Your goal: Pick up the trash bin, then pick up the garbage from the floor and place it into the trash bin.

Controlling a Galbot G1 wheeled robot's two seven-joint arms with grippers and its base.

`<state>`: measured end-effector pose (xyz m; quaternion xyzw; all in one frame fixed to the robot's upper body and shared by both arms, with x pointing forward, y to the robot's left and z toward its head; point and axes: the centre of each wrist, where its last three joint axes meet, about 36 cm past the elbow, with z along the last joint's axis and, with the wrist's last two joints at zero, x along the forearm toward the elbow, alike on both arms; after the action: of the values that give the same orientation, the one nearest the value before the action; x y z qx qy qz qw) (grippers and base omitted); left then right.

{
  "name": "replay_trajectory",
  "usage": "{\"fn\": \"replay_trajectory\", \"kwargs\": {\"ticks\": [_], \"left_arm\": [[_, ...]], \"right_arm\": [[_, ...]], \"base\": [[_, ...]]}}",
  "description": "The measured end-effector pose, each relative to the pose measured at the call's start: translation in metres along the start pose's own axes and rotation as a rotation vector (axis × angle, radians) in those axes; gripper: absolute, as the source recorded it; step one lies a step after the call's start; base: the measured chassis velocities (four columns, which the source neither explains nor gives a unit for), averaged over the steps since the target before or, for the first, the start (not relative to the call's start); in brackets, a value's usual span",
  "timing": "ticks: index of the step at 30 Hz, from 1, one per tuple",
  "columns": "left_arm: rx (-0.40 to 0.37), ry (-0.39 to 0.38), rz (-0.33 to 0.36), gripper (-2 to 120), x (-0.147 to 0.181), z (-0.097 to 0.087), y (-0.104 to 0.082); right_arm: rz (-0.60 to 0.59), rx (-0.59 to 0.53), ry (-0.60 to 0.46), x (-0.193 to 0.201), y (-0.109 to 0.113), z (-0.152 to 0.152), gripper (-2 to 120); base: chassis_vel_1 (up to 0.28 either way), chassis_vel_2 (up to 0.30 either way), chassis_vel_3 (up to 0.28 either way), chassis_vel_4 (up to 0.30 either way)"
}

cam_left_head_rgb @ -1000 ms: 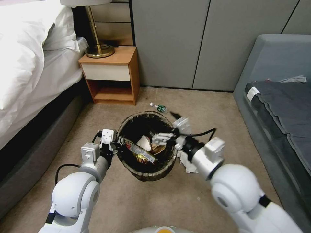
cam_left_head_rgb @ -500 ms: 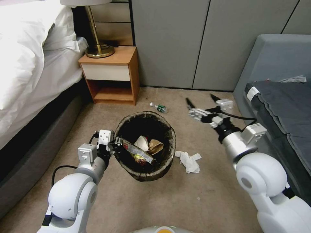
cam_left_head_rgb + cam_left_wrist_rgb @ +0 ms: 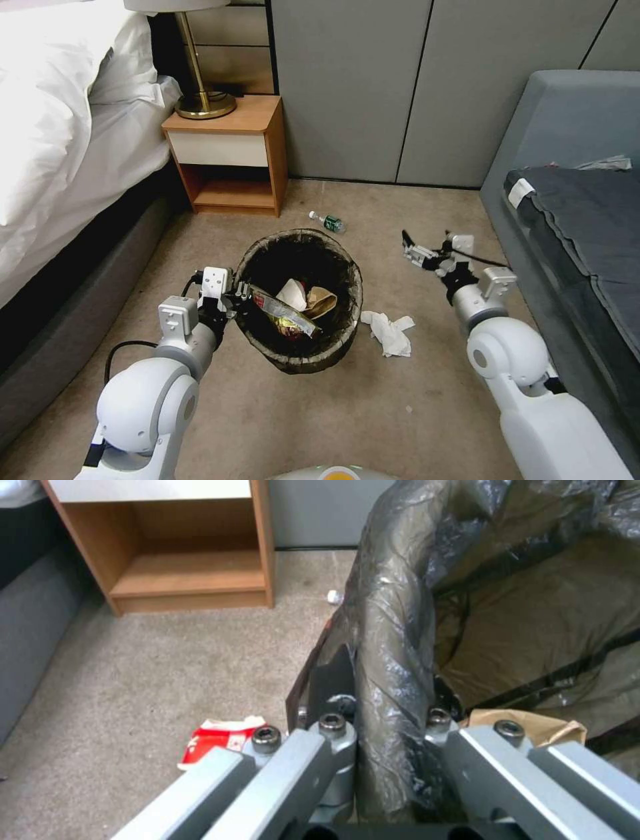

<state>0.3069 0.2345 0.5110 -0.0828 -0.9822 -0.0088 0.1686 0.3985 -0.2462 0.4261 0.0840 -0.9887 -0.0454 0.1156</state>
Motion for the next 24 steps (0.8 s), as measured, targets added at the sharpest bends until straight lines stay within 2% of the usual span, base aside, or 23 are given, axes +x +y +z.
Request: {"fn": "replay_trajectory", "kwargs": {"ticks": [9,24], "left_arm": [[-0.002,-0.001,0.000,2,0.000,-0.001,0.001],[0.005,0.002,0.002,2,-0.001,0.000,-0.001]], "right_arm": [[0.006,-0.044,0.151,-0.029,-0.004,0.062,100],[0.059,-0.027,0.290,-0.056,-0.009,0.132,100]], "base": [[0.000,0.000,0.000,0.000],[0.000,0.000,0.000,0.000]]}}
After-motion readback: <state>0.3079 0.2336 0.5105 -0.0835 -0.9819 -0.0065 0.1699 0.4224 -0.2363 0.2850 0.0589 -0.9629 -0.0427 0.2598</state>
